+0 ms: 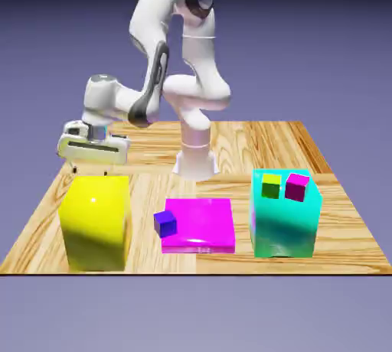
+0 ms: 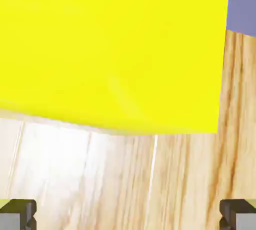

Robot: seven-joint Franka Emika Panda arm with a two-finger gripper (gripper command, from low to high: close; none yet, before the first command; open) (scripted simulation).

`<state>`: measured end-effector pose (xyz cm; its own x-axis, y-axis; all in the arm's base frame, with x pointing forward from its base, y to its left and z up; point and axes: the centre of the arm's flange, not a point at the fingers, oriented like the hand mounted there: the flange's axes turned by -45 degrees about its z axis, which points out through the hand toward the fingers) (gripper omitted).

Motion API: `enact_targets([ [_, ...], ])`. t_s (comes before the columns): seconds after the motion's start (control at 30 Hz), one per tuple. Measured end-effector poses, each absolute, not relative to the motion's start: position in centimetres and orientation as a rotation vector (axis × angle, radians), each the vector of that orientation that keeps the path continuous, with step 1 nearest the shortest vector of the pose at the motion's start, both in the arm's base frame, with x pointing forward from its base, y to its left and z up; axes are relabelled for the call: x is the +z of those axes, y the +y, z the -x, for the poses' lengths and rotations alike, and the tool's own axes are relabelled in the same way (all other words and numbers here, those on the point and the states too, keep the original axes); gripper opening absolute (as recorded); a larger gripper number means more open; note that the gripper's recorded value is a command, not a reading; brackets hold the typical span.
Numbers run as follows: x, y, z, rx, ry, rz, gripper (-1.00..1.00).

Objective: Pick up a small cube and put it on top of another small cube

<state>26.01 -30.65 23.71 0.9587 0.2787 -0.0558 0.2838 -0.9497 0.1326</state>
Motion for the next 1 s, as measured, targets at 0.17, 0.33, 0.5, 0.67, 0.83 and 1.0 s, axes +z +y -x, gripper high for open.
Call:
enact_targets([
  [0.17, 19.8, -30.7, -18.6, -0.269, 0.464, -3.069, 0.00],
  [0.33, 19.8, -27.5, -23.1, -0.264, 0.696, -3.012, 0.00],
  [0.5, 16.3, -27.7, -23.0, -0.265, 0.705, -3.007, 0.00],
  [0.67, 12.8, -27.7, -22.5, -0.263, 0.706, -3.009, -1.00],
  [0.83, 16.4, -27.7, -23.0, -0.266, 0.704, -3.008, -1.00],
  [1.0, 19.8, -27.3, -23.3, -0.264, 0.709, -3.009, -1.00],
])
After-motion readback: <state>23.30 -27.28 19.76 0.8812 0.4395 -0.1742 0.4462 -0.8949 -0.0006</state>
